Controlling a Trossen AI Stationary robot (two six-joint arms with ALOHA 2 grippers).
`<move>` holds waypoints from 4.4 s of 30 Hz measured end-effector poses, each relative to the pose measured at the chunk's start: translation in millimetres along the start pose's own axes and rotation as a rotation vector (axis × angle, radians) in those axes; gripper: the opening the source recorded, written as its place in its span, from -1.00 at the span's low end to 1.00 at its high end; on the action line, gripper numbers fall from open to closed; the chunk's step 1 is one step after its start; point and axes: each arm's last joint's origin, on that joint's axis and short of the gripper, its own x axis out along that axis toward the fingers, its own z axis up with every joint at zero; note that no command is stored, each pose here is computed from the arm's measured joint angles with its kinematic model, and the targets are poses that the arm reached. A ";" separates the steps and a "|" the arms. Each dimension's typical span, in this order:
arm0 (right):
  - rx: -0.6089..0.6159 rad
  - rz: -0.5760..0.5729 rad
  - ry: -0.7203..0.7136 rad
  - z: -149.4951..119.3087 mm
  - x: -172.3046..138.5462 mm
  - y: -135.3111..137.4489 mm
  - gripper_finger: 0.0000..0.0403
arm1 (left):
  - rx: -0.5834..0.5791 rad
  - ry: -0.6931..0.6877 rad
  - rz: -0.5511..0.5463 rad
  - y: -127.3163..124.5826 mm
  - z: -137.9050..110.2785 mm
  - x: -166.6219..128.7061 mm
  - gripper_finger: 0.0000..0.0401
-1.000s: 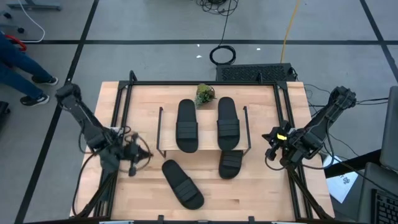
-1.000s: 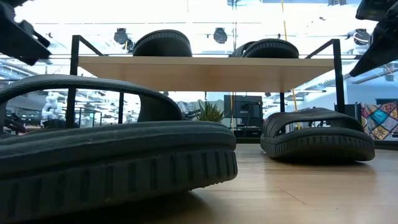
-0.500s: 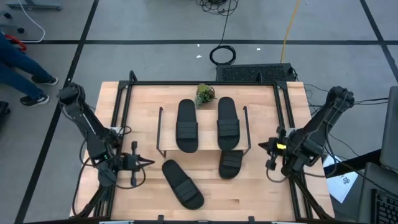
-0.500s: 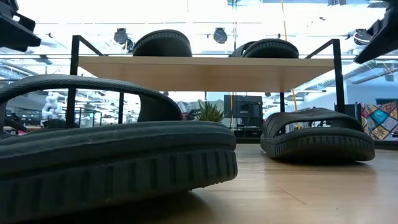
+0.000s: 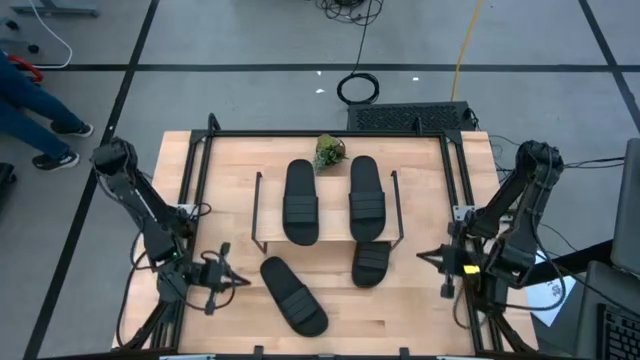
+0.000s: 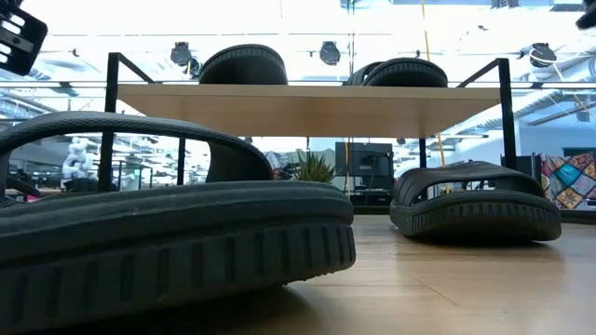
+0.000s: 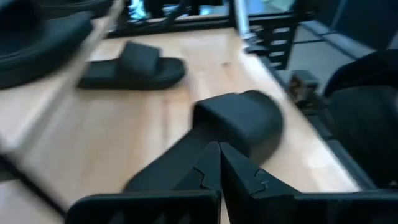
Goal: Pick and place slides into the shelf
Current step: Adjust the shelf, then put the black slide under the shelf
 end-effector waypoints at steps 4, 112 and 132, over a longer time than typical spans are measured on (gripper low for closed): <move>-0.071 0.092 -0.110 6.2 -1.9 26.4 -1.00 | 0.022 -0.003 -0.016 -9.4 -6.6 10.6 -0.99; -0.207 0.609 -0.603 2.9 99.9 53.7 -1.00 | 0.311 0.610 0.264 -105.3 70.6 176.7 0.23; -0.195 0.616 -0.578 1.1 100.8 54.0 -1.00 | 0.389 0.652 0.262 -99.4 52.7 201.5 0.24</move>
